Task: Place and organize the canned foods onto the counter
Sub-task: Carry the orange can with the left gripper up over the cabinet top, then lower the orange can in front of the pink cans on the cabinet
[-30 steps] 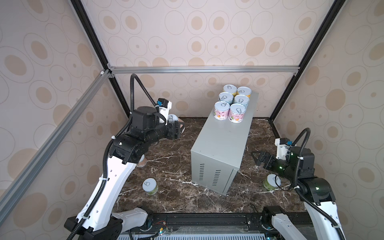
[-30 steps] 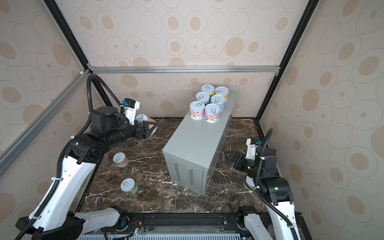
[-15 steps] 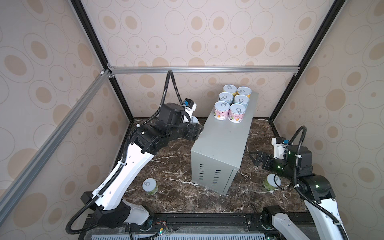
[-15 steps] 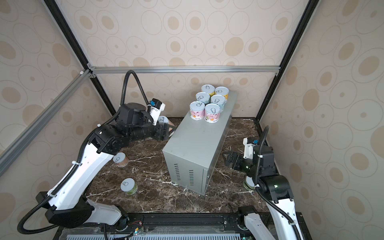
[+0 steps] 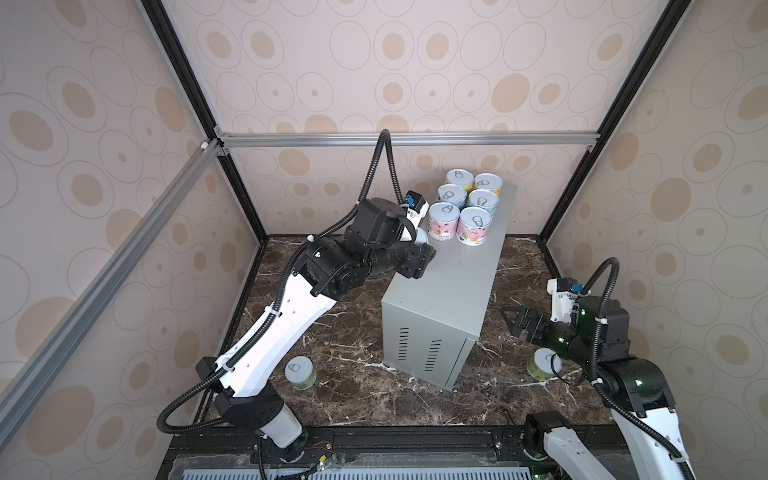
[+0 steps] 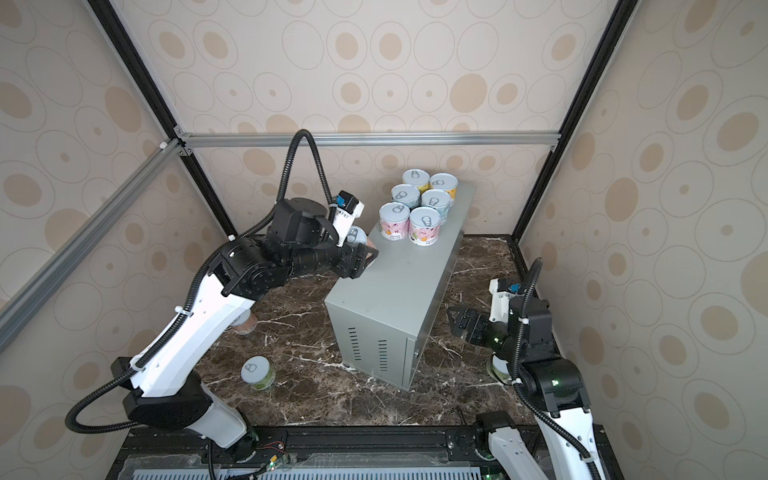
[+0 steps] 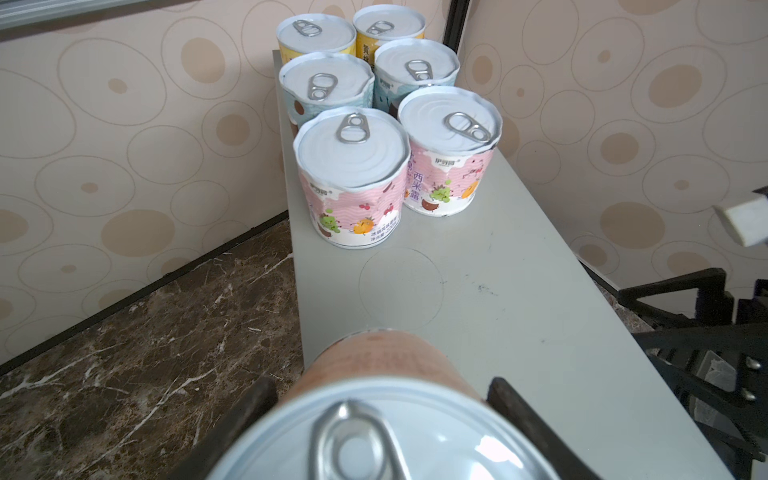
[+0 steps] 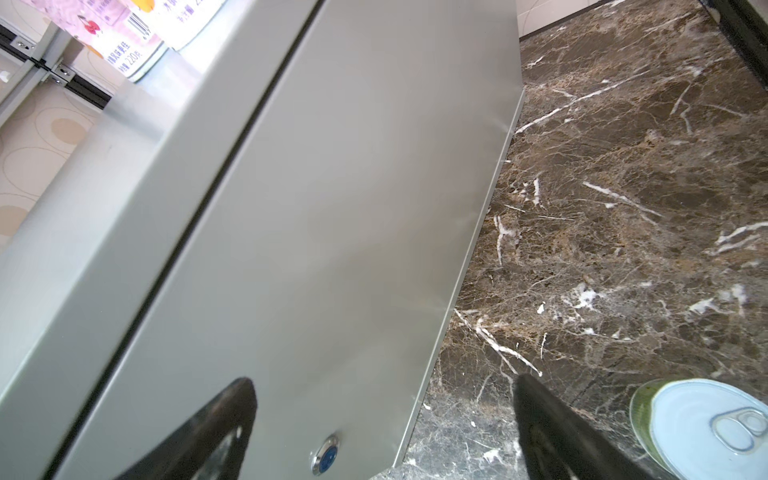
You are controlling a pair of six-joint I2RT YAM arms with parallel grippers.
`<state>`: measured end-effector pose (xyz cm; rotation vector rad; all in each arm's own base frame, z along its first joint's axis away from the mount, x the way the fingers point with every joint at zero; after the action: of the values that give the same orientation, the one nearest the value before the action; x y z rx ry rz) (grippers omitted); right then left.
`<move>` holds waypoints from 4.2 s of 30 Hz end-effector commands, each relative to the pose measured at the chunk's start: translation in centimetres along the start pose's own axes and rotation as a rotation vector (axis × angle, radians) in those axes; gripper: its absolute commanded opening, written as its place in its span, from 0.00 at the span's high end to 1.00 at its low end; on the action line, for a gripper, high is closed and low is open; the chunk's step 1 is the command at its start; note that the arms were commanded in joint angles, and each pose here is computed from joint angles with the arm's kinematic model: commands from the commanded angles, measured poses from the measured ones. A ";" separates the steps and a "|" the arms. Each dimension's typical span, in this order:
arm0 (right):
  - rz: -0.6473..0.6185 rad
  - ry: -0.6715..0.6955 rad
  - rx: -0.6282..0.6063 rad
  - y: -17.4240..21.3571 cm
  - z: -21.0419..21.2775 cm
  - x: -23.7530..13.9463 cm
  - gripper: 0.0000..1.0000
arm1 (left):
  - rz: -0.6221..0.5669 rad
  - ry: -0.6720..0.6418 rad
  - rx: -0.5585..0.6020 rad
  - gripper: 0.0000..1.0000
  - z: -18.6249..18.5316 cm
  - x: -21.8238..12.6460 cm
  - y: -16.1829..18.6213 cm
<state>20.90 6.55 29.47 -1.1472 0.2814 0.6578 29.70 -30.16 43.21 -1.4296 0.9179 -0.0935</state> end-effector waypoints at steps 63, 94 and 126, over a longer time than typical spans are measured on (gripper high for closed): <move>-0.075 0.039 -0.087 -2.4 0.8 -3.8 0.01 | -0.314 0.001 -0.076 0.14 0.5 -5.3 2.1; -0.057 0.042 -0.111 -1.7 0.3 -2.5 0.01 | -0.296 0.026 -0.185 0.35 -0.7 0.3 2.6; -0.057 0.048 -0.130 -0.9 -0.2 -1.9 0.01 | -0.292 -0.048 -0.177 0.41 -0.5 4.3 1.7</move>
<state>19.92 5.40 30.97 -1.2720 0.2668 0.6084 31.20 -32.56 38.50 -1.6930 0.7183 -0.1832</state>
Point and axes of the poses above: each gripper's point midway between its finger pads, its own x axis out along the fingers, its own z axis along the line the jaws close on, y = z × x, the point moved 1 cm from there along -x, back along the fingers, and after that the axes turned 6 degrees about -x, right-handed, at the moved point
